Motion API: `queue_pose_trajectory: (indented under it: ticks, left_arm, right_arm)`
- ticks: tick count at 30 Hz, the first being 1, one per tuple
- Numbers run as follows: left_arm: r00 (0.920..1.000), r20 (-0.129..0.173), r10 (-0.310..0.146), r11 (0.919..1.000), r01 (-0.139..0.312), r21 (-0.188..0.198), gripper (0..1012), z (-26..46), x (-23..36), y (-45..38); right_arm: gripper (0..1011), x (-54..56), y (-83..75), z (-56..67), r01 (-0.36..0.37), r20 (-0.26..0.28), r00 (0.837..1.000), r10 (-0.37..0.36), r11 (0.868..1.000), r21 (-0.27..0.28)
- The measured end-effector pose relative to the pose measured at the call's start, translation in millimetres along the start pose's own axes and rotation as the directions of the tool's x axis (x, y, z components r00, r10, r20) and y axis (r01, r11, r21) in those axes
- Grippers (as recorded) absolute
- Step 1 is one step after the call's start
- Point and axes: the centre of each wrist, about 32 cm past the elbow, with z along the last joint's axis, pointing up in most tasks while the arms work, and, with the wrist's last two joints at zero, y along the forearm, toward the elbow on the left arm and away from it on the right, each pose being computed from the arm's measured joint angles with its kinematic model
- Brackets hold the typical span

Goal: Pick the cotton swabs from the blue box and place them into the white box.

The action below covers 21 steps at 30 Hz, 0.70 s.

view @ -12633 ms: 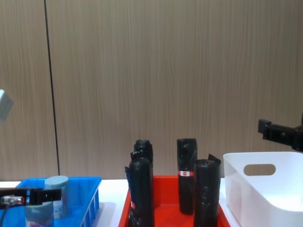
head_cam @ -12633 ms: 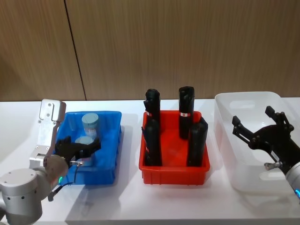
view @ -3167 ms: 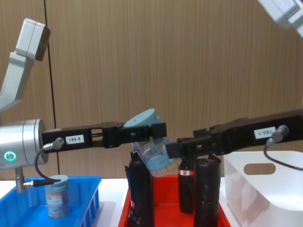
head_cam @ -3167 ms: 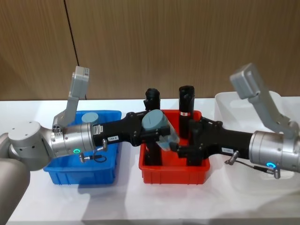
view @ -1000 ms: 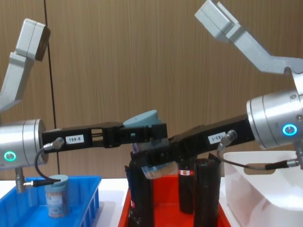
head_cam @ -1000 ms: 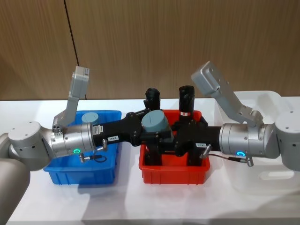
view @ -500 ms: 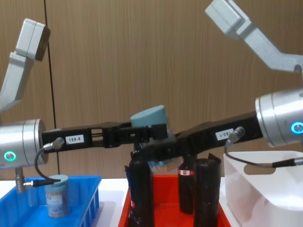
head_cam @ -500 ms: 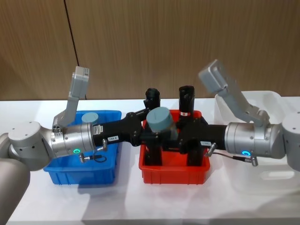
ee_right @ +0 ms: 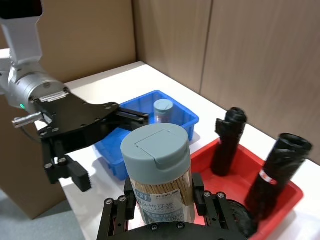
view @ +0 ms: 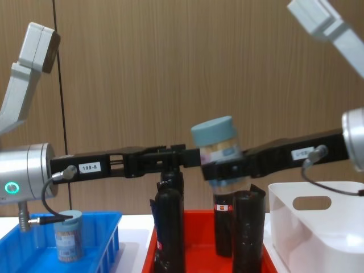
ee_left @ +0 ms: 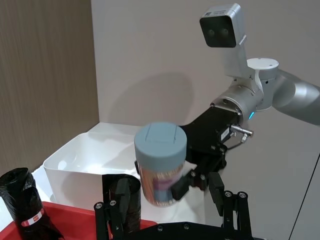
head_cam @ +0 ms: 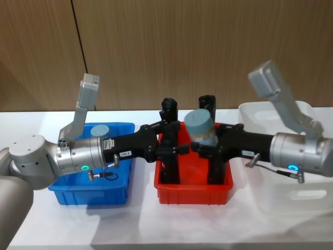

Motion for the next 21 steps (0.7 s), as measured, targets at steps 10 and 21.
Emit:
queue_pose_trajectory:
  ticks: [10, 21]
  left_arm:
    - [1.0000, 0.000, 0.000, 1.0000, 0.000, 0.000, 1004, 0.0, 0.0, 0.0]
    - [1.0000, 0.000, 0.000, 1.0000, 0.000, 0.000, 1004, 0.0, 0.0, 0.0]
  right_arm:
    - [660, 10.7, -23.4, -1.6, 0.073, -0.014, 0.997, -0.072, 0.996, 0.041]
    - [660, 25.7, -50.5, -5.1, 0.202, -0.037, 0.979, -0.200, 0.976, 0.076]
